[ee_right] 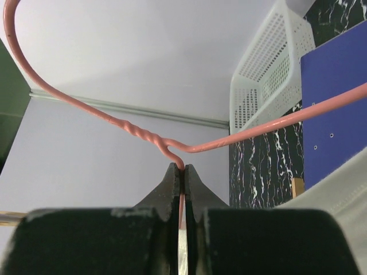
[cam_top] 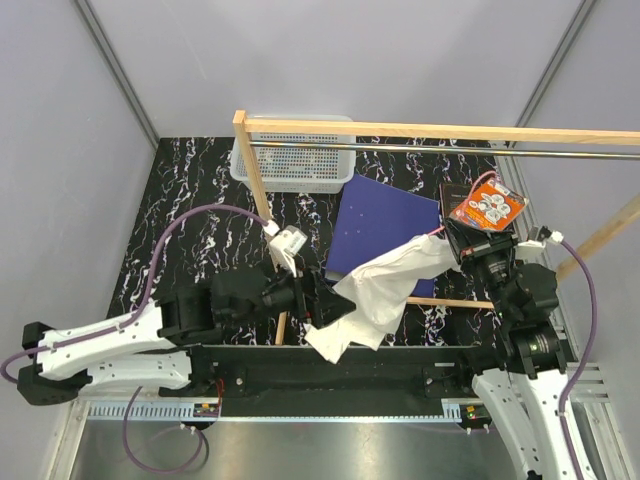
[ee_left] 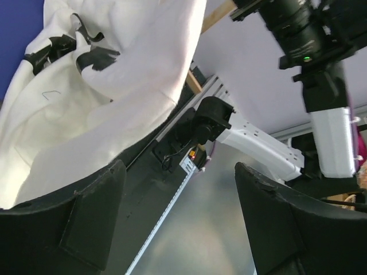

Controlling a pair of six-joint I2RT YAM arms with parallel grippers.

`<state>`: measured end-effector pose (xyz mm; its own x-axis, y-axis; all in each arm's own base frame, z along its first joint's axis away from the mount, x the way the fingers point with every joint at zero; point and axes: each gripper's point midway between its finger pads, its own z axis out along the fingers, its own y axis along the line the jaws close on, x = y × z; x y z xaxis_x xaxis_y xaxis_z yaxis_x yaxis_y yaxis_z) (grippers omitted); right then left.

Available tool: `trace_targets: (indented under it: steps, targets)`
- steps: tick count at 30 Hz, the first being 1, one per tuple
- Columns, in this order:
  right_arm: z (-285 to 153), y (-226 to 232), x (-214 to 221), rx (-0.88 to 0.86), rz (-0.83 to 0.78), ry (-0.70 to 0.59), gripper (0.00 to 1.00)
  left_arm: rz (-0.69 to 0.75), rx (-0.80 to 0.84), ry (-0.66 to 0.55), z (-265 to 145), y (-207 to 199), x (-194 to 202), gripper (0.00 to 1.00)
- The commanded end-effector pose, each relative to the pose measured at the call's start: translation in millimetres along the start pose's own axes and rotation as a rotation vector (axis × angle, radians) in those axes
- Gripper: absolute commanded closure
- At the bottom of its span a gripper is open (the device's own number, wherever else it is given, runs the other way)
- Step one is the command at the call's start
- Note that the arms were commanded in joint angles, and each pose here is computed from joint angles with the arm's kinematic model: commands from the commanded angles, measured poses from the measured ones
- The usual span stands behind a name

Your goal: Remove the t-shirt from the hanger

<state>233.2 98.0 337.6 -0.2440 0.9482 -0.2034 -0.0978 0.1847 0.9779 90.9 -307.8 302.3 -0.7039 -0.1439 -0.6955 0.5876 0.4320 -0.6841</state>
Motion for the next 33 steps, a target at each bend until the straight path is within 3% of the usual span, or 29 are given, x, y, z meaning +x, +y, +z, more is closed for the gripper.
trace_targets:
  steps: [1,8,13,22,33]
  targets:
    - [-18.7,31.8,-30.2,-0.02,-0.039,-0.147,1.0,0.055,-0.101,-0.164,0.8,-12.3,-38.3,0.2]
    - [-44.6,69.5,-41.9,-0.019,-0.173,-0.178,1.0,0.083,-0.155,-0.157,7.8,-16.5,-42.7,0.2]
    - [-69.1,78.6,-43.8,-0.035,-0.151,-0.196,1.0,0.112,-0.101,-0.116,13.2,-33.2,-39.4,0.16]
    - [-62.6,66.3,-45.1,0.03,-0.094,-0.199,1.0,0.15,-0.019,0.001,28.9,-56.2,-15.0,0.13]
    - [-71.5,87.7,-41.8,-0.016,-0.091,-0.173,1.0,0.121,-0.082,0.027,40.2,-38.4,1.4,0.18]
